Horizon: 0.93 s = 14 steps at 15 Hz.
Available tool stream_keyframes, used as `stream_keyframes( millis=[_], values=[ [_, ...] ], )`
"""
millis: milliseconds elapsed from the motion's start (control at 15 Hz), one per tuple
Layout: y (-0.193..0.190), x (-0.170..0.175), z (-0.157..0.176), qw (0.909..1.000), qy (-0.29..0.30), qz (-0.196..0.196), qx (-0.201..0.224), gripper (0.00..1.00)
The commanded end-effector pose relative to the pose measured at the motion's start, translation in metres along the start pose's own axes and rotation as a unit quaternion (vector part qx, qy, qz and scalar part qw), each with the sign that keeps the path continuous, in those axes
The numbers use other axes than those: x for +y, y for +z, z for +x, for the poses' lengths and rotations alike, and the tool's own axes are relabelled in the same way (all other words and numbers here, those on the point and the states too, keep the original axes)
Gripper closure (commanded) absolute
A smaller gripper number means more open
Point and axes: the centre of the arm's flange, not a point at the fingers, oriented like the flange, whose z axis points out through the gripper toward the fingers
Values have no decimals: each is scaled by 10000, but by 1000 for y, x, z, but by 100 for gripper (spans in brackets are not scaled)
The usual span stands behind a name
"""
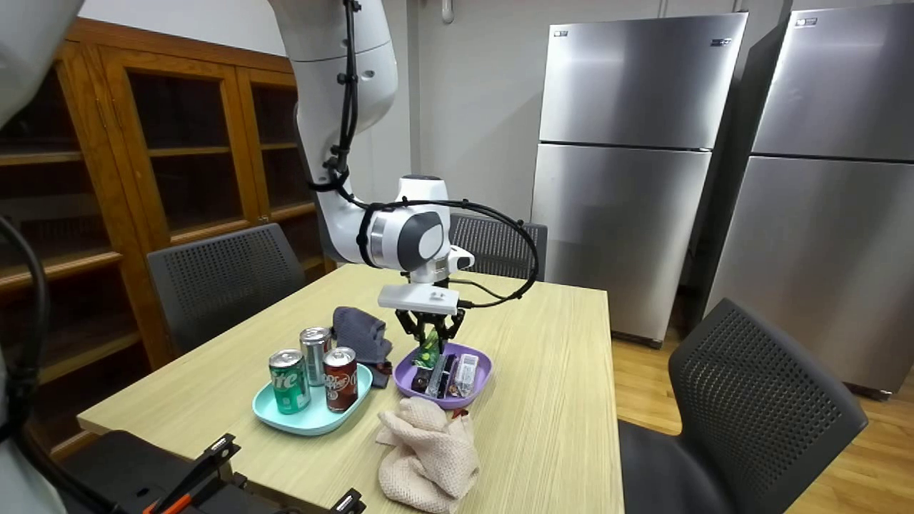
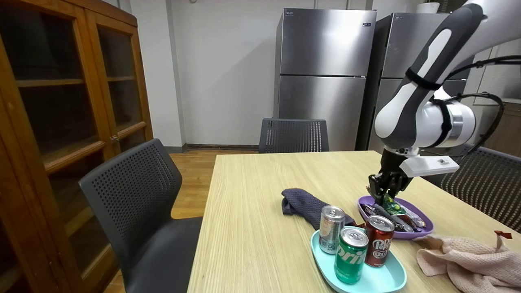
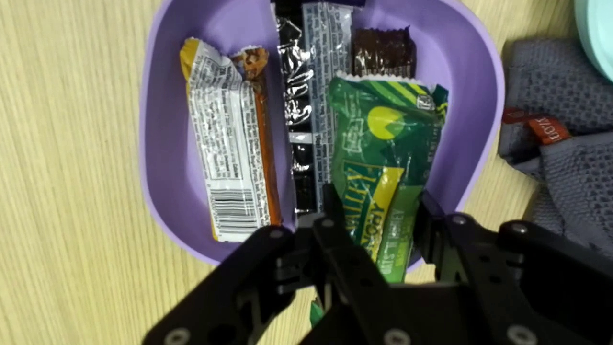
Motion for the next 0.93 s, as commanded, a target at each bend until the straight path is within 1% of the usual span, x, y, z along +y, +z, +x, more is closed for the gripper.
stream_keyframes(
  millis=[0,533,600,667,733,800,867],
  values=[
    [16,14,13,9997,-233,37,-99,87],
    [23,28,7,9987,-466,23,-182,87],
    [21,26,6,9984,-524,-6,-193,37],
    [19,24,5,9982,-566,-49,-199,35],
    [16,23,4,9984,-551,-42,-154,30],
    [14,22,3,9985,-528,-29,-122,21],
    [11,21,2,9986,-517,-12,-94,15]
  ],
)
